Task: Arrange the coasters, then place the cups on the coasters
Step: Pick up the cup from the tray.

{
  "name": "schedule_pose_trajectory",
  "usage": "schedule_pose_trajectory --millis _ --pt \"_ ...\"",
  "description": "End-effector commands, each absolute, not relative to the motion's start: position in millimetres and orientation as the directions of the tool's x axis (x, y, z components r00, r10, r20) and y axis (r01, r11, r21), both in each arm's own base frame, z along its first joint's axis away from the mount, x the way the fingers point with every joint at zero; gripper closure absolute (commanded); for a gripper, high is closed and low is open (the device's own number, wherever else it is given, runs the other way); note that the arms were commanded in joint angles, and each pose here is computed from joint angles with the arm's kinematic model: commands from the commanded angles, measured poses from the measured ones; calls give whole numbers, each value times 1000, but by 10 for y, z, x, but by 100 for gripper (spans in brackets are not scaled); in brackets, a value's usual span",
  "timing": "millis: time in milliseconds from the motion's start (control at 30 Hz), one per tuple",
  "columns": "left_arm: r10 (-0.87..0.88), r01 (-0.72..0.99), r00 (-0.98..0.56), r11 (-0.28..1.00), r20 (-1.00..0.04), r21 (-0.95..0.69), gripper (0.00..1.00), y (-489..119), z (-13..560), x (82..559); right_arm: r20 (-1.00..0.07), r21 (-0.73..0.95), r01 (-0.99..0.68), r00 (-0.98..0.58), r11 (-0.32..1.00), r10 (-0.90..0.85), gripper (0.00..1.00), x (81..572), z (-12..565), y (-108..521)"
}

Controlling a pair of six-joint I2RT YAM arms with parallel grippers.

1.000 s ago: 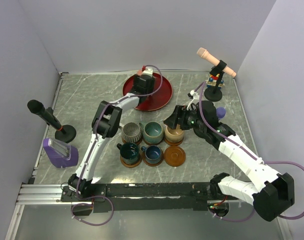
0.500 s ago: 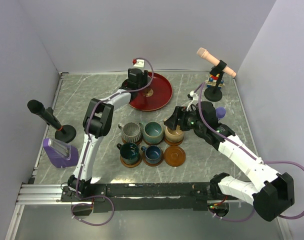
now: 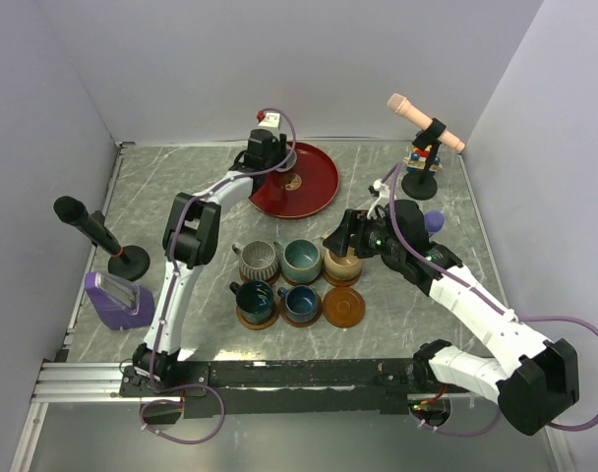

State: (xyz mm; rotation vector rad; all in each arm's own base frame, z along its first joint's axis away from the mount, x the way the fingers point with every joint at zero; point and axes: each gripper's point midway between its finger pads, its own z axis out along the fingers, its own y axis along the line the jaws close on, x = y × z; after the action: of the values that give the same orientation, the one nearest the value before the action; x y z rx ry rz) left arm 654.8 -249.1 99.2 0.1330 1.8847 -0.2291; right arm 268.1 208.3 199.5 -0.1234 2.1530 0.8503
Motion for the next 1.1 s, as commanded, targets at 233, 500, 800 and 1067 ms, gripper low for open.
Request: schedule_pose_trajectory --millis 233,500,800,1067 --pt "-54 238 -269 964 -962 -121 76 -2490 1151 6687 -729 515 -345 -658 785 188 18 2753 2033 2051" --pt "-23 328 -200 940 -980 -89 99 -2547 1717 6502 -786 416 -326 -599 849 155 18 2867 2256 1878" --pt "-29 484 -119 871 -993 -83 99 -2669 2968 6027 -869 235 -331 -492 914 45 17 3044 2778 1651" --pt "-11 531 -184 840 -983 -109 99 -2560 3579 5296 -854 247 -380 -520 891 15 18 2962 3000 1736"
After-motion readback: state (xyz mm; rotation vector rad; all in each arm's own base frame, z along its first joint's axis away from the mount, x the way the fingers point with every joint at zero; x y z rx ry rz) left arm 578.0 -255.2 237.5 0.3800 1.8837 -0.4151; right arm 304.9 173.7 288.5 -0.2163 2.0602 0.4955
